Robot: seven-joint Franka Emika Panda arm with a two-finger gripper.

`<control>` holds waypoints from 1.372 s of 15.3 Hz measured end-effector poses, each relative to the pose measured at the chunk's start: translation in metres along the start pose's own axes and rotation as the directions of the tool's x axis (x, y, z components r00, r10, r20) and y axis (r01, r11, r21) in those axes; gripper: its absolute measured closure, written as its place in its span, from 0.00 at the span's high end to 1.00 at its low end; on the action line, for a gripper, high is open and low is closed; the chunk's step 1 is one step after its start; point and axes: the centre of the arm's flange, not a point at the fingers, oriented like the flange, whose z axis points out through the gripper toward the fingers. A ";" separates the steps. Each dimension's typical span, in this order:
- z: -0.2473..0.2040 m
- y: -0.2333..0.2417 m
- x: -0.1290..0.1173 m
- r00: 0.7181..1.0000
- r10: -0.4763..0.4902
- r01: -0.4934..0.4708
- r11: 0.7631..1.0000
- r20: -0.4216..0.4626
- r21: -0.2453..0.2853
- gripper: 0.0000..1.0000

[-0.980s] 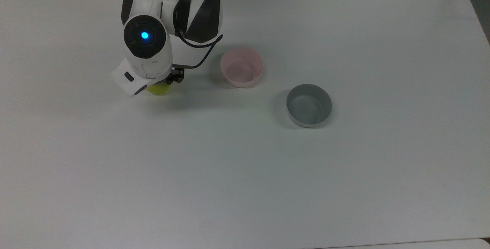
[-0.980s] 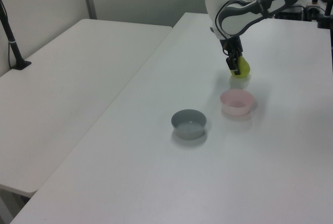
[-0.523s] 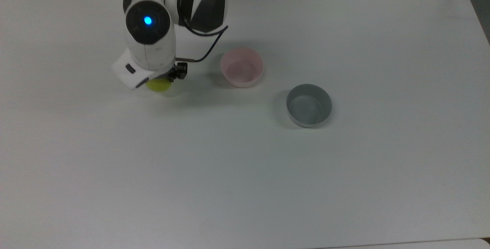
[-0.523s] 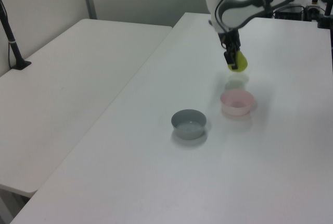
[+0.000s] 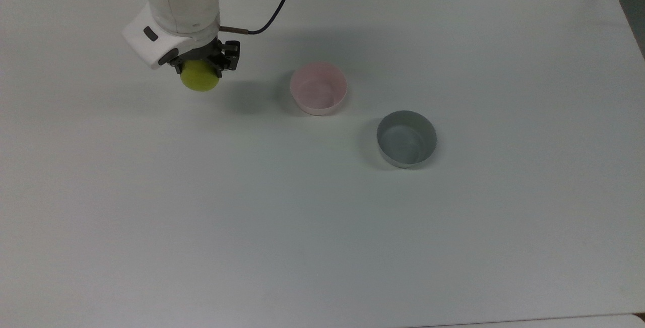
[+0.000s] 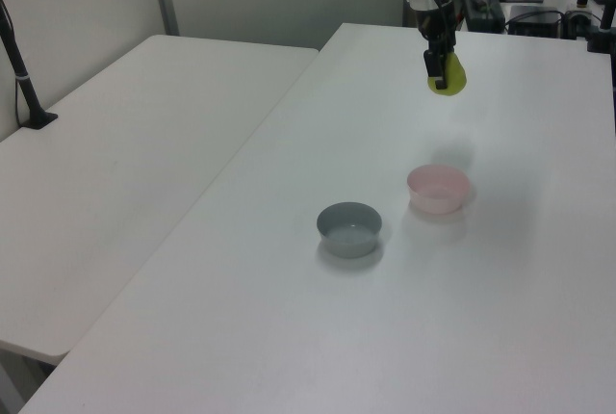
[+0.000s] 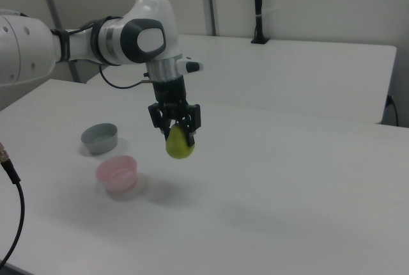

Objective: Place the pear in the bowl
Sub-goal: 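Lift the grasped pear up off the table, then carry the pear over the pink bowl and lower it inside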

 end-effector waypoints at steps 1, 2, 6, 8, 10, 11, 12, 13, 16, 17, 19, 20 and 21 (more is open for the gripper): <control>-0.003 -0.008 0.001 1.000 -0.010 0.011 1.000 -0.007 0.003 0.69; -0.007 -0.021 0.003 1.000 -0.025 0.026 1.000 -0.014 0.017 0.69; -0.018 -0.119 0.001 0.995 -0.102 0.102 0.995 0.002 0.013 0.68; -0.020 -0.166 -0.010 0.988 -0.150 0.150 0.989 0.045 -0.001 0.68; -0.021 -0.201 -0.018 0.982 -0.176 0.177 0.984 0.062 -0.013 0.68; -0.021 -0.211 -0.019 0.982 -0.179 0.180 0.983 0.064 -0.016 0.68; -0.018 -0.216 -0.019 0.981 -0.182 0.184 0.983 0.069 -0.019 0.68; -0.014 -0.217 -0.018 0.980 -0.182 0.184 0.983 0.076 -0.021 0.68; 0.001 -0.213 -0.012 0.980 -0.172 0.175 0.984 0.101 -0.026 0.68; 0.007 -0.214 -0.009 0.979 -0.171 0.175 0.984 0.107 -0.028 0.68; 0.021 -0.217 -0.003 0.978 -0.172 0.177 0.984 0.114 -0.034 0.68; 0.028 -0.219 0.001 0.978 -0.173 0.178 0.983 0.119 -0.037 0.68; 0.036 -0.221 0.004 0.977 -0.174 0.180 0.983 0.122 -0.040 0.68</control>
